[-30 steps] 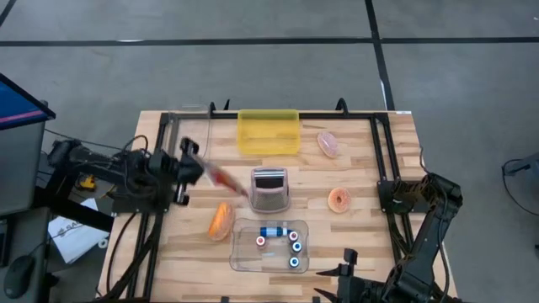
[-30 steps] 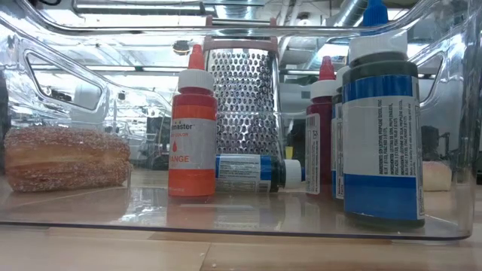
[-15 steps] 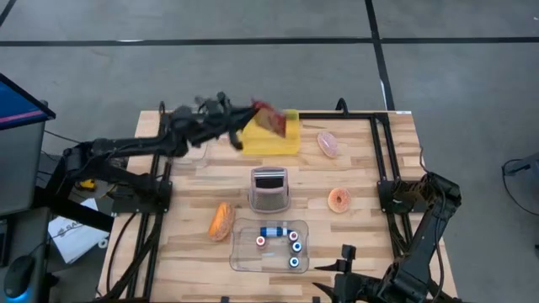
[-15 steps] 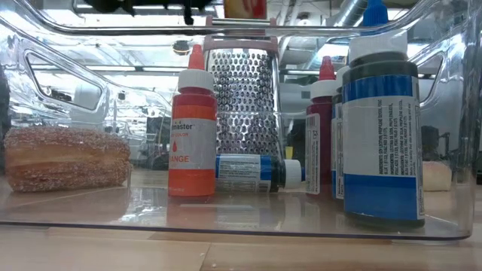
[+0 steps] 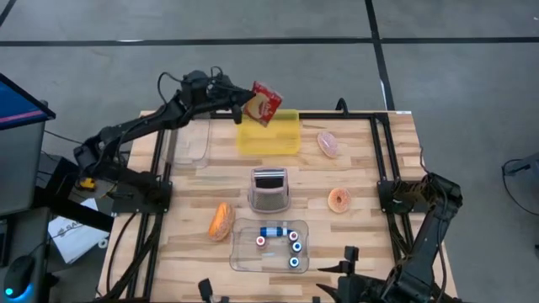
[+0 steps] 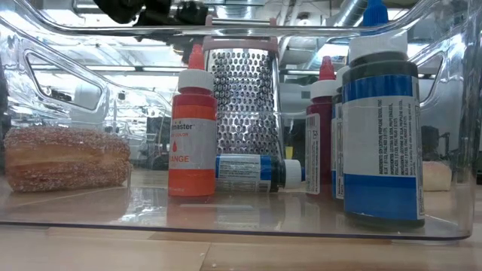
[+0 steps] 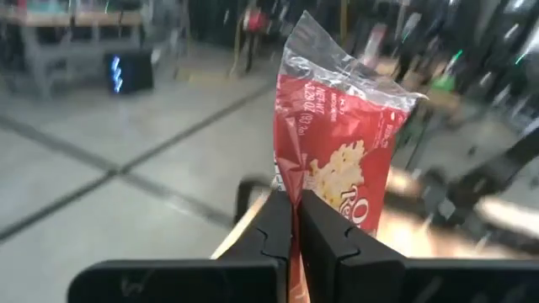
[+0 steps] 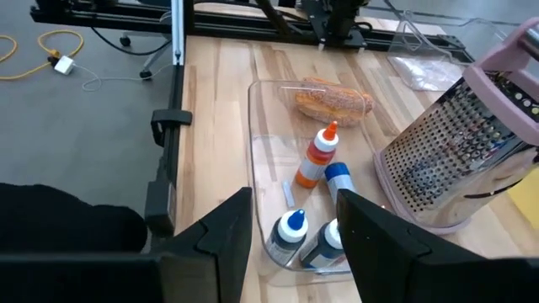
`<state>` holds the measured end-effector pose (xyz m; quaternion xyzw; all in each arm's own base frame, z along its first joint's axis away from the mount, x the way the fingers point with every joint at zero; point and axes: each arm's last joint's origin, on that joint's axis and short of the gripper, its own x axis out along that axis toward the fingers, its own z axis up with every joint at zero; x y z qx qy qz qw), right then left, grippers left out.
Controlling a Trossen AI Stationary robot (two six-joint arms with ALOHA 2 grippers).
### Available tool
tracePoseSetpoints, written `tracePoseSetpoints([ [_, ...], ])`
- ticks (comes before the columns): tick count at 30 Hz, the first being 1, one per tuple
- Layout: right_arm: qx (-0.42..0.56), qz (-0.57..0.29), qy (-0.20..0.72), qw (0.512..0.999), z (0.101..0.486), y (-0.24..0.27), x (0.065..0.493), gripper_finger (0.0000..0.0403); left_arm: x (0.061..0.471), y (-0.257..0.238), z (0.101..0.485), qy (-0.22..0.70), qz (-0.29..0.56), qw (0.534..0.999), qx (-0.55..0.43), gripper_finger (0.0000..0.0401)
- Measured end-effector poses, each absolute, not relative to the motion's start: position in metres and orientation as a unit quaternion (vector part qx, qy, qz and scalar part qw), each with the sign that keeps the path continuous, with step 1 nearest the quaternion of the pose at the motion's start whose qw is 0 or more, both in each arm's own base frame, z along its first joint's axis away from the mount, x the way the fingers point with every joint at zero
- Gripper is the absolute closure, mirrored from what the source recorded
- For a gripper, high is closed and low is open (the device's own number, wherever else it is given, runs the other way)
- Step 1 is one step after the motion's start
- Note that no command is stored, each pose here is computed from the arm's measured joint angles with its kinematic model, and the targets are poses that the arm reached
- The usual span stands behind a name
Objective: Pick & Place Food Item
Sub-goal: Put the popcorn bag into the yellow bin, then put the pink donut into the top transparent bin
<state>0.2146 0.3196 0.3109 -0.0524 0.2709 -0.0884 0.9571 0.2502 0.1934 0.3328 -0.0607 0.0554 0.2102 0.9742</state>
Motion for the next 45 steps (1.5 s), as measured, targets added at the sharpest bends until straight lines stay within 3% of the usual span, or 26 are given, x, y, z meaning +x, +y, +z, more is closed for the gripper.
tracePoseSetpoints([
  [17, -0.024, -0.120, 0.274, 0.954, 0.311, 0.305, 0.235, 0.0239, 0.264, 0.241, 0.237, 0.239, 0.181, 0.949, -0.100, 0.0400],
  [33, -0.004, -0.135, 0.272, 0.953, 0.310, 0.298, 0.250, 0.0239, 0.257, 0.250, 0.228, 0.237, 0.141, 0.953, -0.122, 0.0392],
  [37, 0.007, -0.137, 0.271, 0.953, 0.310, 0.298, 0.249, 0.0239, 0.258, 0.251, 0.230, 0.229, 0.143, 0.955, -0.120, 0.0361],
  [45, 0.011, -0.136, 0.269, 0.953, 0.310, 0.300, 0.247, 0.0239, 0.258, 0.251, 0.236, 0.209, 0.149, 0.959, -0.120, 0.0246],
])
